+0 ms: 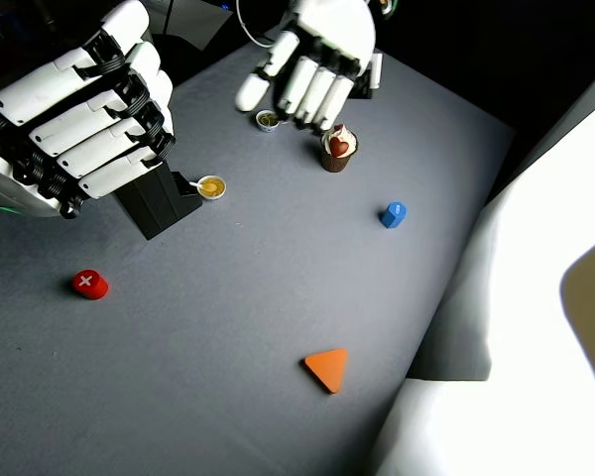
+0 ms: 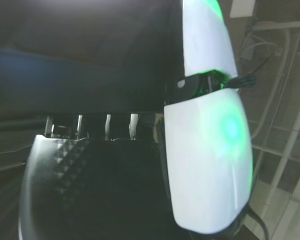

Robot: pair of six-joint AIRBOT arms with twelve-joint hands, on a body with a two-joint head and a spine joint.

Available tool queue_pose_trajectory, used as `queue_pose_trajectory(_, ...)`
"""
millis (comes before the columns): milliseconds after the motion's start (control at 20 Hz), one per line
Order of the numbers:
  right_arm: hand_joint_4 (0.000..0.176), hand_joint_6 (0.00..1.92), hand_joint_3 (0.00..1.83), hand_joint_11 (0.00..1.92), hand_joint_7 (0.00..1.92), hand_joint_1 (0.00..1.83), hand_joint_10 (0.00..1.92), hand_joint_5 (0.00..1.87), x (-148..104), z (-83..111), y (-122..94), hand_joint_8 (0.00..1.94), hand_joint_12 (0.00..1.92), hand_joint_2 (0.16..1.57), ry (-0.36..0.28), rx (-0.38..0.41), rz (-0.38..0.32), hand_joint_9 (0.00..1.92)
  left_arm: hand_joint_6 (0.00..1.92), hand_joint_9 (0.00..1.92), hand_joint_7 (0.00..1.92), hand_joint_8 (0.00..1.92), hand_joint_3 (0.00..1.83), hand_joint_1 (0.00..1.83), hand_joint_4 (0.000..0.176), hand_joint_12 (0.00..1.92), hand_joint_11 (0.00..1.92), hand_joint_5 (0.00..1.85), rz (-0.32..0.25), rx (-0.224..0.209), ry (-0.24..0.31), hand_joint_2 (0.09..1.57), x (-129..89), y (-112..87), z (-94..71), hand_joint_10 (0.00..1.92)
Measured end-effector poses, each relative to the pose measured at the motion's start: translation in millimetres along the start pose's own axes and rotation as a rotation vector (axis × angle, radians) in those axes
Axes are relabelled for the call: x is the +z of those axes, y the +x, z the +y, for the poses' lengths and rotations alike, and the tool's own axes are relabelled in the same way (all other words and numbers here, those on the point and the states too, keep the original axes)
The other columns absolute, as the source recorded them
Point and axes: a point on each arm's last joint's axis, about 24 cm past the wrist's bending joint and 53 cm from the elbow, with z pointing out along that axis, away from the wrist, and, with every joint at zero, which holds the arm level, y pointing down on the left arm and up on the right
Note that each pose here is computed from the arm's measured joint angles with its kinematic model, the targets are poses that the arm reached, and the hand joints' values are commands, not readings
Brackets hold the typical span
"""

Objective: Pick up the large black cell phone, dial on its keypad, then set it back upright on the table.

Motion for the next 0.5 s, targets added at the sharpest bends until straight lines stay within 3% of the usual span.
queue_pose_trajectory(100,0.000,0.84,0.00,0.91,0.75,1.48,1.29,0.89,0,-0.3,1,1.24,1.55,1.14,0.000,0.004,0.000,0.84,0.00,0.73,0.63,1.60,0.00,1.30,0.123,1.92,0.56,0.00,0.006,-0.009,0.025,1.29,9,6.1,-6.5,1.92)
queue_pose_trajectory(250,0.000,0.87,0.00,0.91,0.76,1.48,1.26,0.86,0,1.1,3,1.23,1.55,1.14,-0.006,0.009,0.006,0.85,0.00,0.71,0.64,1.59,0.00,1.30,0.146,1.92,0.49,0.00,0.012,-0.010,0.063,1.29,22,10.9,-17.5,1.92)
queue_pose_trajectory(350,0.000,0.90,0.00,0.91,0.72,1.48,1.30,0.84,0,5.9,2,1.29,1.56,1.16,-0.025,0.008,0.000,0.83,0.00,0.70,0.65,1.57,0.00,1.30,0.150,1.92,0.52,0.00,0.015,-0.014,0.074,1.28,25,12.8,-21.9,1.92)
queue_pose_trajectory(500,0.000,0.89,0.00,0.89,0.81,1.49,1.19,0.87,0,9.7,1,1.16,1.59,1.14,-0.039,0.006,-0.002,0.89,0.00,0.69,0.66,1.56,0.00,1.30,0.141,1.92,0.54,0.00,0.021,-0.017,0.078,1.28,28,15.4,-23.1,1.92)
